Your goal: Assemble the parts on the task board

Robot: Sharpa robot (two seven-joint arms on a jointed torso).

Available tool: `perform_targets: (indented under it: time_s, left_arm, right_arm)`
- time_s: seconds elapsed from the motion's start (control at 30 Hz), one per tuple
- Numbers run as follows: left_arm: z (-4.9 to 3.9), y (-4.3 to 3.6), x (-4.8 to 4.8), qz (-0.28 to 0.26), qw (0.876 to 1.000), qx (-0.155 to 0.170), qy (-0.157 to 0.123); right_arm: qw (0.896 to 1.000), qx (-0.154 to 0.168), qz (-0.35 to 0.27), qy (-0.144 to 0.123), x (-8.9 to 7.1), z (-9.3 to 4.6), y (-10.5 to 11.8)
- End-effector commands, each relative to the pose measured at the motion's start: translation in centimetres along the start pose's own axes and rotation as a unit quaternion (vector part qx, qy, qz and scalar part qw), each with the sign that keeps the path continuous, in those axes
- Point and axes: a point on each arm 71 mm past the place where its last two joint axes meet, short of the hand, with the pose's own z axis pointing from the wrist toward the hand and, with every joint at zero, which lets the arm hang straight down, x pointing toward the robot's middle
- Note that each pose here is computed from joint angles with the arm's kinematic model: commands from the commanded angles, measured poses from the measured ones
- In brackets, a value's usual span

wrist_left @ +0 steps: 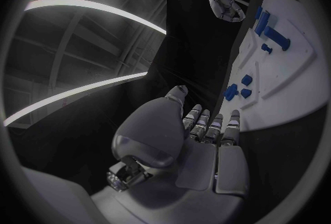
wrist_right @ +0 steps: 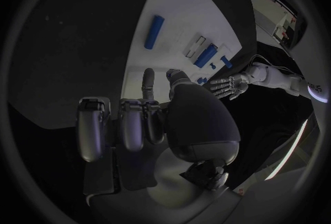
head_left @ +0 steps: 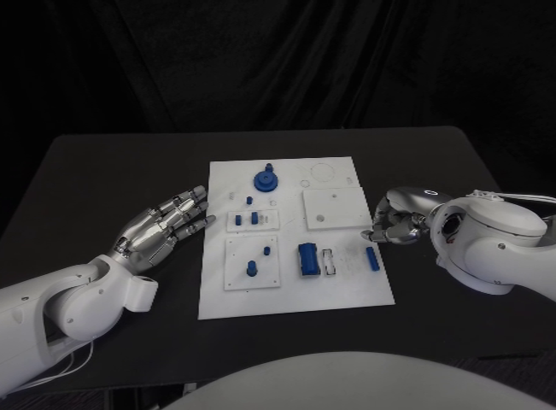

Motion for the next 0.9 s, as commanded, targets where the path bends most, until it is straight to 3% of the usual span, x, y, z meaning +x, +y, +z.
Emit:
perform_targets:
  time_s: [0.03, 0.9]
  left_arm:
    - [0.05, -0.09, 0.12, -0.002, 1.0, 0.009, 0.0]
    - [0.17, -0.02, 0.12, -0.003, 1.0, 0.008, 0.002]
  right_arm:
    - [0.997, 0.058, -0.041, 0.011, 0.4, -0.1, -1.0]
    - [0.996, 0.063, -0.053, 0.045, 2.8, 0.1, -1.0]
